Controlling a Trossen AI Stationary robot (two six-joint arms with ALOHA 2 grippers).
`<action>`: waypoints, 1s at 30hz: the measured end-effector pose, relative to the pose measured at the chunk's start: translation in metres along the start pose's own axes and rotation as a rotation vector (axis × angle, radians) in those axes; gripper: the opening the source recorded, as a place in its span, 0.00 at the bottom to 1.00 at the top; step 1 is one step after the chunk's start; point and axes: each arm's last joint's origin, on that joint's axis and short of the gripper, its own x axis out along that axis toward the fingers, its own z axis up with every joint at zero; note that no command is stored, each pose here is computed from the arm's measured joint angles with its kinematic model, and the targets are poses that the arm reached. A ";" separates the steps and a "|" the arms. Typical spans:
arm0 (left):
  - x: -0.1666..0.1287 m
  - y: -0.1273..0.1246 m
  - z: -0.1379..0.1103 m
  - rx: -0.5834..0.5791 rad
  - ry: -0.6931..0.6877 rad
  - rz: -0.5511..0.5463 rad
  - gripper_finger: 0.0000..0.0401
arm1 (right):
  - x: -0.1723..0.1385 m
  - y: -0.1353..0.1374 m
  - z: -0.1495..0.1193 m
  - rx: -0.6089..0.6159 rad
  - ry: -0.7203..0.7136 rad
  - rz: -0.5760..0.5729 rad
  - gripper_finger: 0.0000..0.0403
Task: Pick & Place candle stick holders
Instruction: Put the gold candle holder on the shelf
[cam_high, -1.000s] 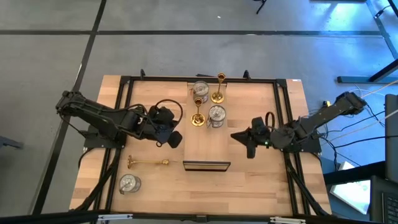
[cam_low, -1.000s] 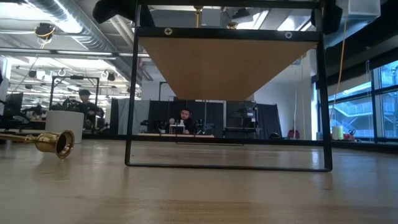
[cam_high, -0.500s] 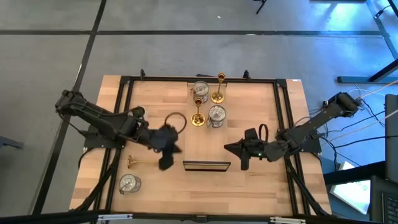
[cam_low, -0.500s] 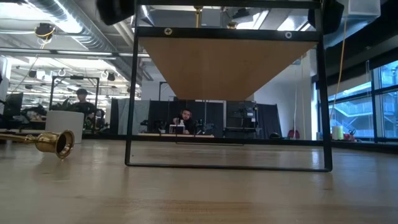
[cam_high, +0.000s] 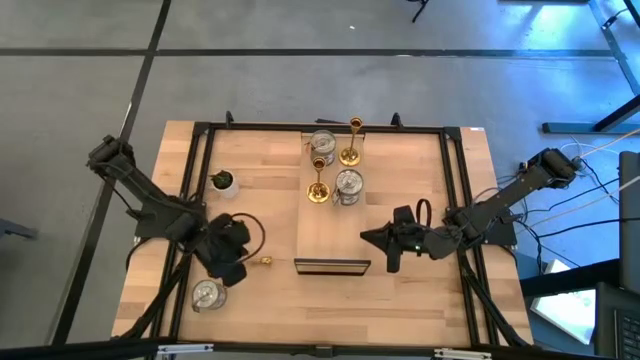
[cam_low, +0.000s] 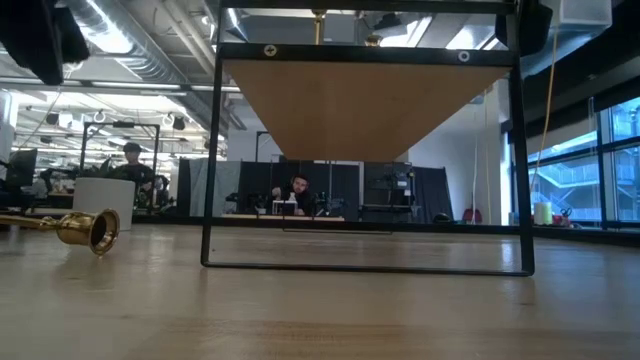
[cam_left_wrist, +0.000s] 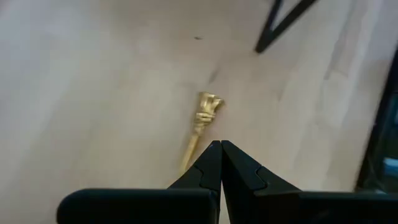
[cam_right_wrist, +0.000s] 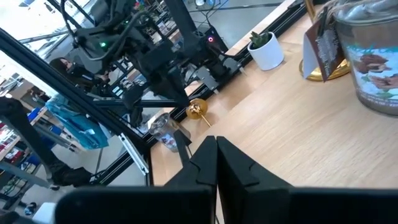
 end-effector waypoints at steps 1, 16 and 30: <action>-0.003 0.001 -0.002 0.005 -0.005 0.000 0.00 | 0.000 0.000 0.000 0.000 -0.002 -0.002 0.00; -0.020 -0.004 -0.019 0.113 0.193 -0.183 0.00 | 0.002 0.000 0.003 0.016 -0.017 0.000 0.00; 0.022 -0.011 -0.018 0.272 0.370 -0.069 0.21 | 0.002 -0.001 0.002 -0.008 -0.013 -0.006 0.00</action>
